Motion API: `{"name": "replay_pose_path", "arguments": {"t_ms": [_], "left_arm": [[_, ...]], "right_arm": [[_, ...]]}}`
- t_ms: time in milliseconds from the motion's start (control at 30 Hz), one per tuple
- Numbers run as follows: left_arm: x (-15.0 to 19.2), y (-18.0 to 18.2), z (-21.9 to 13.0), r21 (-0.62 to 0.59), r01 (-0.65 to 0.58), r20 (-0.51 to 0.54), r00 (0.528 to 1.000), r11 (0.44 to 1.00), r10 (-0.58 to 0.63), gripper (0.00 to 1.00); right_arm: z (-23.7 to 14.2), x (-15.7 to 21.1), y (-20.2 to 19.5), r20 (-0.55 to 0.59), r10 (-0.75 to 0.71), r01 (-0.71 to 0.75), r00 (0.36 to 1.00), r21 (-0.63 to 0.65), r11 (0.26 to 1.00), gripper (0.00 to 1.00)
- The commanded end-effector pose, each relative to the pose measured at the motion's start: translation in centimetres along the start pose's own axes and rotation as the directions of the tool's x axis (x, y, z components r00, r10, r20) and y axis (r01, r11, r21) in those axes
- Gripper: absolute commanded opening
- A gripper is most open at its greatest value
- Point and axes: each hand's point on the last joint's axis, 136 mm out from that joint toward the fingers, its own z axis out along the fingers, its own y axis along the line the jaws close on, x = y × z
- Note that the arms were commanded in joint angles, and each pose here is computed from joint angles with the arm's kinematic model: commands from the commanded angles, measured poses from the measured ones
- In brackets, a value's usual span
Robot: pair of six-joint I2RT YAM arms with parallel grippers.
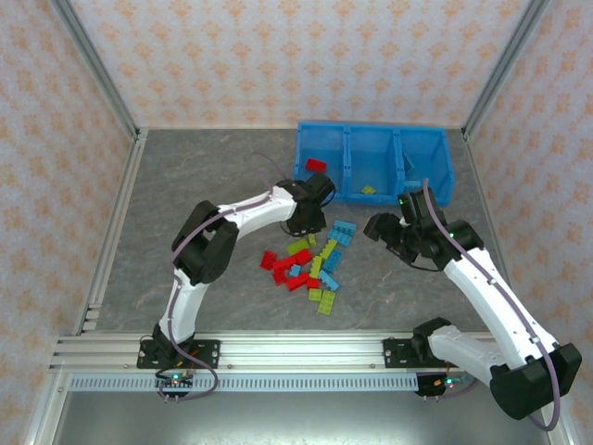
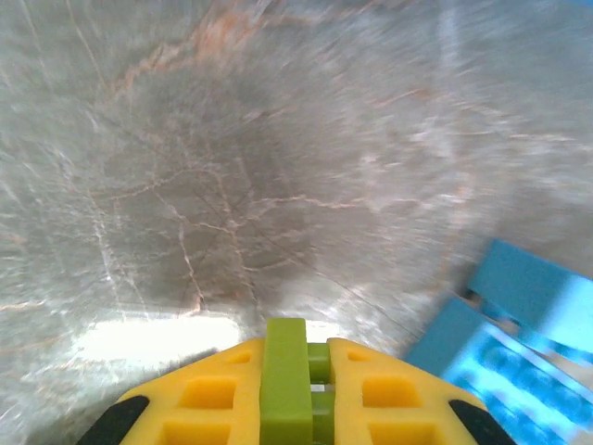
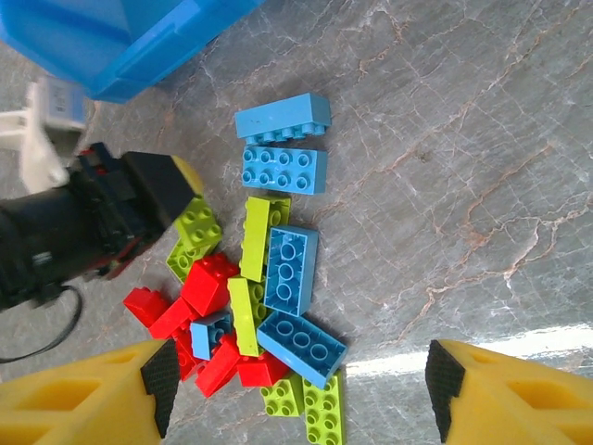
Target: Sort the legos into containers by color
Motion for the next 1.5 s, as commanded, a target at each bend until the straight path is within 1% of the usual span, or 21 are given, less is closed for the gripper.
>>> {"name": "replay_pose_path", "arguments": {"t_ms": [0,67,133,200,267,333,433,567,633,767,800,833,900,933,1033,1133,1167,1267,1333,1367,1467], "left_arm": [[-3.3,-2.4,-7.6,0.092,-0.09,0.178,0.981,0.992,0.072,0.0],[-4.5,-3.6,-10.2,0.133,-0.14,0.243,0.964,0.981,0.105,0.0],[-5.6,-5.7,-11.9,0.19,-0.207,0.308,0.941,0.96,0.142,0.0],[-7.0,-8.2,-13.7,0.244,-0.268,0.379,0.911,0.932,0.162,0.0],[-8.5,-10.8,-14.4,0.272,-0.323,0.436,0.881,0.906,0.183,0.0],[-10.6,-13.0,-14.3,0.259,-0.361,0.492,0.847,0.896,0.199,0.0],[-13.2,-15.9,-13.4,0.221,-0.427,0.564,0.79,0.877,0.242,0.0],[-14.8,-19.7,-12.1,0.197,-0.522,0.64,0.71,0.83,0.295,0.0],[-15.5,-21.1,-11.7,0.197,-0.541,0.68,0.676,0.817,0.284,0.0],[-17.2,-22.0,-11.3,0.192,-0.515,0.748,0.628,0.836,0.215,0.0],[-17.5,-22.1,-11.3,0.196,-0.506,0.758,0.621,0.84,0.197,0.04],[-17.7,-22.2,-11.4,0.202,-0.502,0.765,0.617,0.841,0.184,0.14],[-17.6,-22.6,-12.1,0.222,-0.51,0.768,0.616,0.831,0.173,0.34],[-17.4,-22.8,-12.7,0.227,-0.521,0.77,0.614,0.823,0.176,0.39],[-17.0,-22.6,-15.3,0.222,-0.538,0.77,0.608,0.813,0.192,0.42],[-15.9,-21.6,-19.1,0.219,-0.55,0.754,0.619,0.806,0.218,0.43],[-15.3,-21.5,-20.4,0.224,-0.569,0.748,0.621,0.791,0.235,0.42],[-12.3,-20.6,-24.1,0.253,-0.652,0.732,0.612,0.715,0.299,0.4],[-9.7,-19.3,-26.9,0.253,-0.707,0.766,0.563,0.661,0.309,0.41],[-8.9,-18.4,-29.1,0.244,-0.727,0.798,0.526,0.642,0.293,0.42],[-5.2,-13.7,-32.2,0.184,-0.767,0.825,0.46,0.615,0.327,0.43]], "right_arm": [[-1.2,-0.4,-0.1,0.038,0.007,-0.007,0.999,0.006,1.0,0.73],[-1.5,-0.6,-0.1,0.053,0.011,-0.012,0.999,0.003,1.0,0.73],[-2.1,-1.1,-0.1,0.093,0.017,-0.017,0.996,0.001,1.0,0.73],[-3.0,-2.0,-0.7,0.161,0.035,-0.038,0.986,0.015,0.999,0.73],[-3.9,-2.6,-1.5,0.228,0.055,-0.063,0.972,0.025,0.998,0.73],[-4.8,-2.9,-1.9,0.276,0.075,-0.083,0.958,0.017,0.996,0.74],[-5.6,-2.9,-2.5,0.308,0.088,-0.096,0.947,0.012,0.995,0.74],[-6.2,-2.9,-3.2,0.33,0.074,-0.088,0.941,0.028,0.996,0.74],[-6.3,-2.9,-3.3,0.33,0.058,-0.077,0.942,0.043,0.996,0.74],[-6.2,-3.0,-3.1,0.325,0.046,-0.064,0.944,0.044,0.997,0.74],[-6.1,-3.0,-3.0,0.322,0.047,-0.063,0.946,0.041,0.997,0.74],[-6.1,-3.0,-2.9,0.32,0.046,-0.062,0.946,0.039,0.997,0.73],[-6.1,-3.0,-2.9,0.318,0.043,-0.058,0.947,0.038,0.998,0.74],[-6.0,-3.0,-2.9,0.317,0.042,-0.058,0.947,0.041,0.997,0.74],[-5.9,-2.8,-3.1,0.312,0.037,-0.055,0.949,0.049,0.997,0.74],[-5.3,-2.7,-3.4,0.303,0.036,-0.056,0.952,0.058,0.997,0.74],[-5.1,-2.7,-3.5,0.301,0.038,-0.06,0.953,0.063,0.996,0.74],[-3.5,-2.4,-3.1,0.252,0.029,-0.049,0.967,0.073,0.996,0.73],[-1.9,-1.9,-2.2,0.181,0.001,-0.016,0.983,0.079,0.997,0.72],[-1.3,-1.8,-1.9,0.157,-0.015,0.0,0.987,0.092,0.996,0.72],[0.3,-1.5,-0.7,0.117,-0.09,0.074,0.989,0.141,0.987,0.73]]}}
